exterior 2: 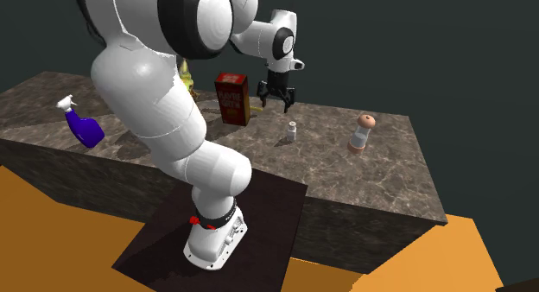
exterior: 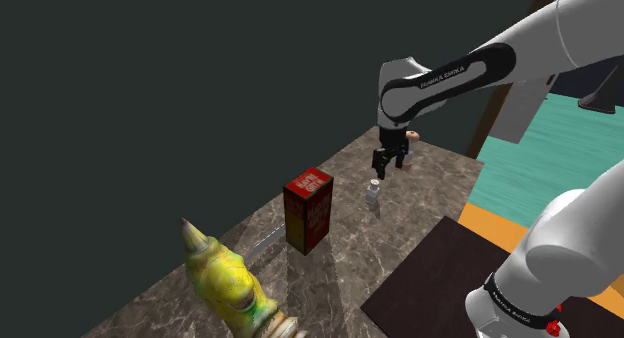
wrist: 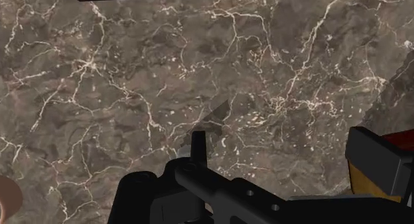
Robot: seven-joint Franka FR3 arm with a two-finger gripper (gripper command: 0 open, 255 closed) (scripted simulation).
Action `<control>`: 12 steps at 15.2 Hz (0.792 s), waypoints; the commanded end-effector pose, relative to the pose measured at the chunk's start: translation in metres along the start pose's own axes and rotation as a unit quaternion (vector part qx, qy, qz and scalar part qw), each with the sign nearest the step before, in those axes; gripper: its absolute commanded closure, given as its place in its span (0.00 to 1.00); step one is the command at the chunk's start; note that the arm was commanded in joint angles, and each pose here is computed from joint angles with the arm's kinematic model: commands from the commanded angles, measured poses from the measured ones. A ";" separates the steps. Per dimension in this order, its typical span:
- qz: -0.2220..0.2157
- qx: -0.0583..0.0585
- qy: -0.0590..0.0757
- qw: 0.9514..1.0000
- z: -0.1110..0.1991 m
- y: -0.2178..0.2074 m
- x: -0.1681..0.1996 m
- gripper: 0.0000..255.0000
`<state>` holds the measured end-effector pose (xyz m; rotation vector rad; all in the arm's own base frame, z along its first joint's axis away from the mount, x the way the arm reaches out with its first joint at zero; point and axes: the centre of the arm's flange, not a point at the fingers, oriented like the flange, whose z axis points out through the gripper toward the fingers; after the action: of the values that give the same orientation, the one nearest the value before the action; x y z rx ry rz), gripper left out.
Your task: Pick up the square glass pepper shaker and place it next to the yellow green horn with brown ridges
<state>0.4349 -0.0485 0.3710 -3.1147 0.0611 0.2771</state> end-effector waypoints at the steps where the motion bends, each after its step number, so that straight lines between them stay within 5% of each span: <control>1: 0.002 -0.004 -0.001 1.000 0.015 0.008 0.022 0.00; 12: 0.011 -0.022 -0.007 1.000 0.105 0.049 0.128 0.00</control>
<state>0.5329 -0.0968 0.2539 -3.1529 0.0894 0.3040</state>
